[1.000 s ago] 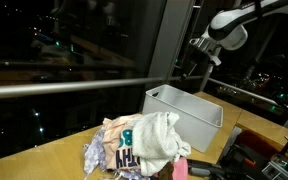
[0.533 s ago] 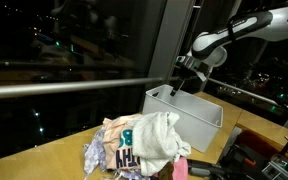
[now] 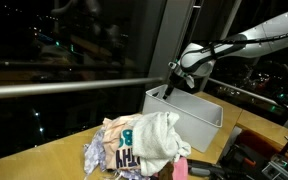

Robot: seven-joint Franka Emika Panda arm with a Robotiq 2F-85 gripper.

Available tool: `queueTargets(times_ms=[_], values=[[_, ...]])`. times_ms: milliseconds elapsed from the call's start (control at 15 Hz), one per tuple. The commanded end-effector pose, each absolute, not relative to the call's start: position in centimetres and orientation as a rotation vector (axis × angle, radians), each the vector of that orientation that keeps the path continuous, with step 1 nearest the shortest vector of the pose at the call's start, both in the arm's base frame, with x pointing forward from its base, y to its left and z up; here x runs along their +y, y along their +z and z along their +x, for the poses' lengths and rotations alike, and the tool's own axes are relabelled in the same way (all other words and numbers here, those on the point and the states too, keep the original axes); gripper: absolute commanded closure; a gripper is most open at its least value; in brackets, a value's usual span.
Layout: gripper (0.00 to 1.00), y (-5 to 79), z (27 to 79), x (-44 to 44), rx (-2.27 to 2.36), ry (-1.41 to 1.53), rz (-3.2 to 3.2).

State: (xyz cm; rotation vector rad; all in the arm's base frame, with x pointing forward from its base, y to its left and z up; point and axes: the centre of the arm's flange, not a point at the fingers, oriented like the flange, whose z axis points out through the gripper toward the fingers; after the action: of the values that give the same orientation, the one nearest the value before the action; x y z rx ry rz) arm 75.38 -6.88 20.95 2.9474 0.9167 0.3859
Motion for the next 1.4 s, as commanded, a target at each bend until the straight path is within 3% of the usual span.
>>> queueTargets(times_ms=[0, 733, 1333], values=[[0.00, 19.6, 79.7, -7.7, 0.919, 0.405, 2.939], [0.00, 23.0, 81.1, -4.1, 0.821, 0.191, 3.057], [0.00, 19.3, 78.0, -1.9, 0.783, 0.099, 3.091]])
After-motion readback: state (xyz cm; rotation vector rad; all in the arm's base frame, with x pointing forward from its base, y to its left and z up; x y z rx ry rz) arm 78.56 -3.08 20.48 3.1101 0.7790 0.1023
